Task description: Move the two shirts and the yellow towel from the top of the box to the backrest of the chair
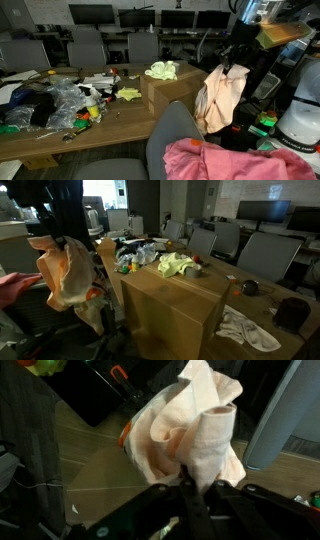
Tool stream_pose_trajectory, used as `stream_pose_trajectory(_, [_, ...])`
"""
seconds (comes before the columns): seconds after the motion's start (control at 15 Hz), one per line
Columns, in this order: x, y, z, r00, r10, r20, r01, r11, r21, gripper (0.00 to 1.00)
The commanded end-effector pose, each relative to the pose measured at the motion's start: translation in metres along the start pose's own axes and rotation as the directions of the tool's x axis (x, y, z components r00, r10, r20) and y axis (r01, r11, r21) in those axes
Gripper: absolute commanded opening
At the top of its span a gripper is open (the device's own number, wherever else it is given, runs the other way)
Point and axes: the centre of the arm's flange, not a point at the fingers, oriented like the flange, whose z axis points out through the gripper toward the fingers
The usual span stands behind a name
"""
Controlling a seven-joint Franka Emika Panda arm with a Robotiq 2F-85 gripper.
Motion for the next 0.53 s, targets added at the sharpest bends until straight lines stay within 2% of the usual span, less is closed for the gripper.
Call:
stream_pose_trajectory(0.0, [-0.017,0.000,-0.013,0.992,-0.125,-0.004,0.125,0.992,0.018,0.03])
stream_pose_trajectory(0.2, [-0.019,-0.012,-0.019,0.970,-0.243,-0.006,0.243,0.969,0.029,0.03])
stream_pose_trajectory(0.47, [-0.026,-0.041,-0.037,0.904,-0.427,-0.024,0.428,0.904,0.020,0.03])
